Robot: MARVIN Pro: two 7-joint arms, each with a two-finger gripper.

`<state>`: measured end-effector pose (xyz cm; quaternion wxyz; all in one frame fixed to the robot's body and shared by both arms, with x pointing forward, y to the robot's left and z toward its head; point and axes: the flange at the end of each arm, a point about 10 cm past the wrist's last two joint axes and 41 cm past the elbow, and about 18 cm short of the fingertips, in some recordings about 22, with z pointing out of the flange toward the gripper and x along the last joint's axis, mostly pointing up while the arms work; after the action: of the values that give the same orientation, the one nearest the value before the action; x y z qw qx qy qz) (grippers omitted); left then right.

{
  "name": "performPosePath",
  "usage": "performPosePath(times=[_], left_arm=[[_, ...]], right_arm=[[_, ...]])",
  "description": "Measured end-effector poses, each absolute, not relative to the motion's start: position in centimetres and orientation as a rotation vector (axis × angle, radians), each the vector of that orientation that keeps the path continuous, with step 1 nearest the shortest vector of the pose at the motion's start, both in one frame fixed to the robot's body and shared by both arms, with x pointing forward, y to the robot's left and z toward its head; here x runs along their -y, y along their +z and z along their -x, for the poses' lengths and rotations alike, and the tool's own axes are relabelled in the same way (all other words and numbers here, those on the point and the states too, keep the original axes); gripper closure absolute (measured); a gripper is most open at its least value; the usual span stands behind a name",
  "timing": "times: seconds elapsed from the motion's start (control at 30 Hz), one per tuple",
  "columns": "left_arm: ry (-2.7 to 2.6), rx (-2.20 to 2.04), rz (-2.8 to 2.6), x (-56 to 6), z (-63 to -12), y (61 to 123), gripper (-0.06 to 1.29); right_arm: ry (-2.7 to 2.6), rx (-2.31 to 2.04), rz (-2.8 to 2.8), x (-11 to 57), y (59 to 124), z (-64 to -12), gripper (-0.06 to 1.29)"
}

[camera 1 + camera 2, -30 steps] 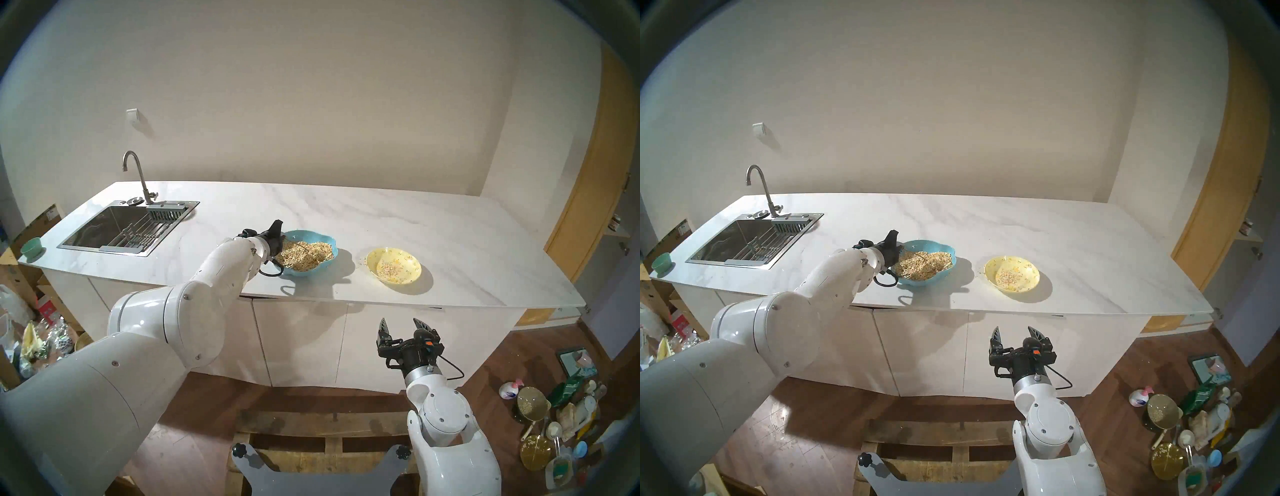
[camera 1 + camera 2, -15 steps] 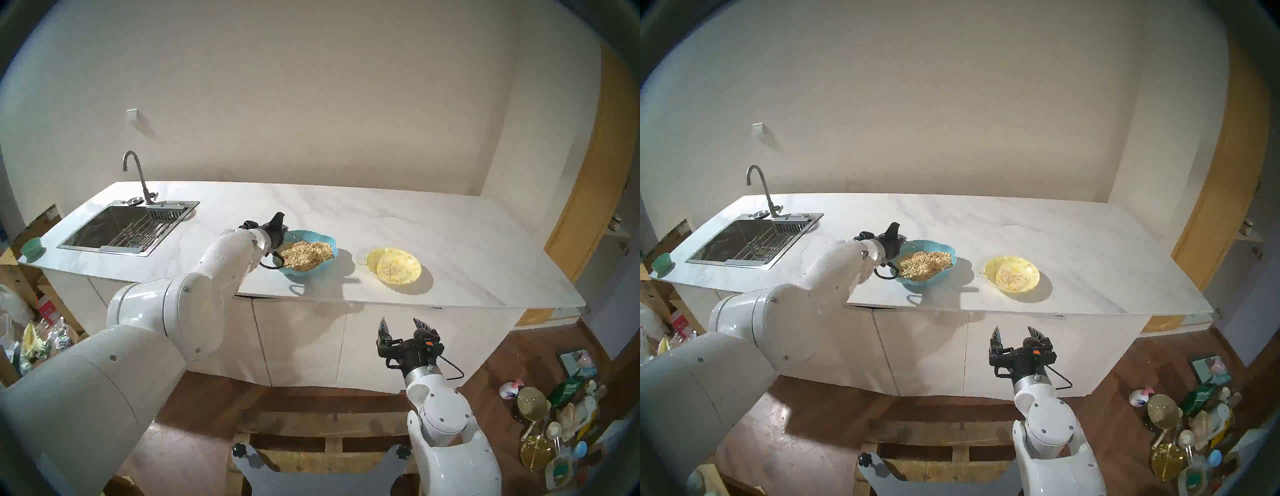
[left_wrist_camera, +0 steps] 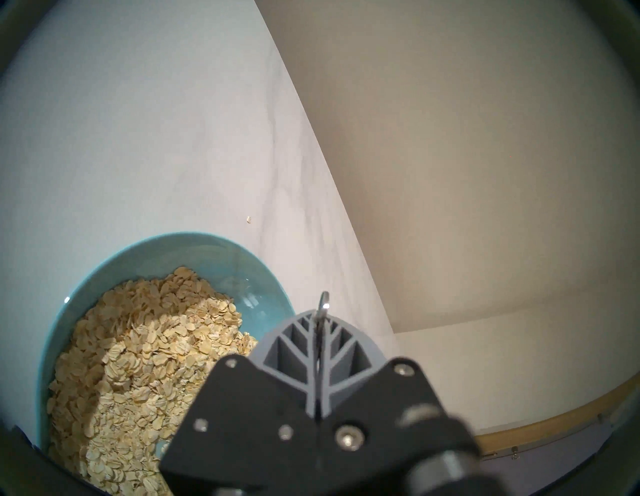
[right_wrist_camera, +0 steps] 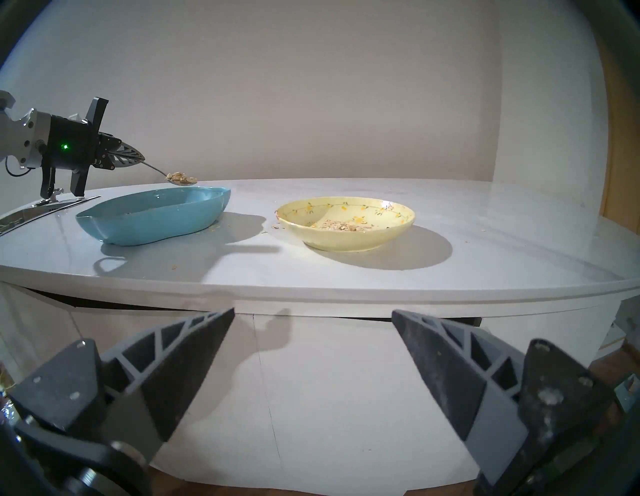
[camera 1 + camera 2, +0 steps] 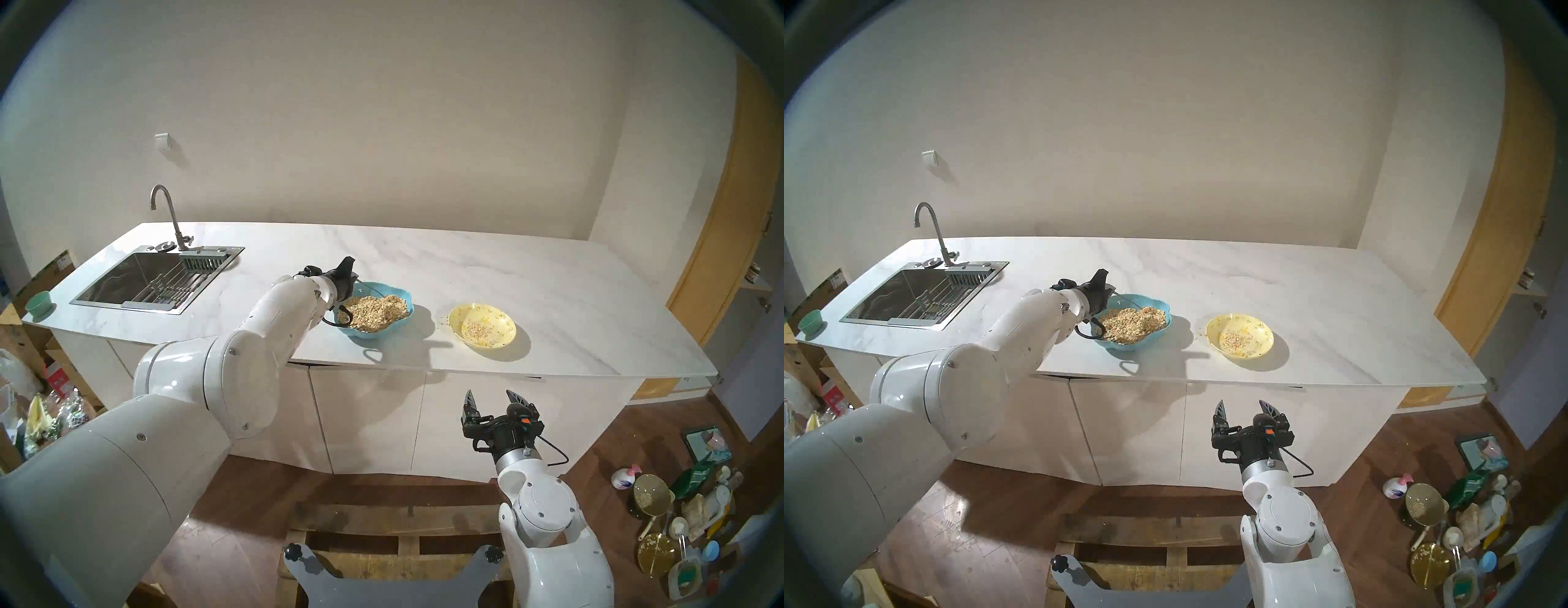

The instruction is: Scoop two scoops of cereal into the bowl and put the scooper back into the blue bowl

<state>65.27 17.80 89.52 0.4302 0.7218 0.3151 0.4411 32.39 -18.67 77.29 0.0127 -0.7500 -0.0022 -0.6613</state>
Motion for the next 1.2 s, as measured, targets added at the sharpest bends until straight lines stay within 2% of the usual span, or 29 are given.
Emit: performPosePath(times=[0.53,1.2], left_arm=[[1.12,-0.669,-1.801,-13.6,-66.1,92.9,1.25],[1.044,-0.533,-1.83,-1.7,-64.5,94.5,1.25]], right_arm=[[-2.061,0.007,2.338,18.7,77.3,-32.4,0.0],[-2.061,0.007,2.337,18.7,77.3,-32.4,0.0]])
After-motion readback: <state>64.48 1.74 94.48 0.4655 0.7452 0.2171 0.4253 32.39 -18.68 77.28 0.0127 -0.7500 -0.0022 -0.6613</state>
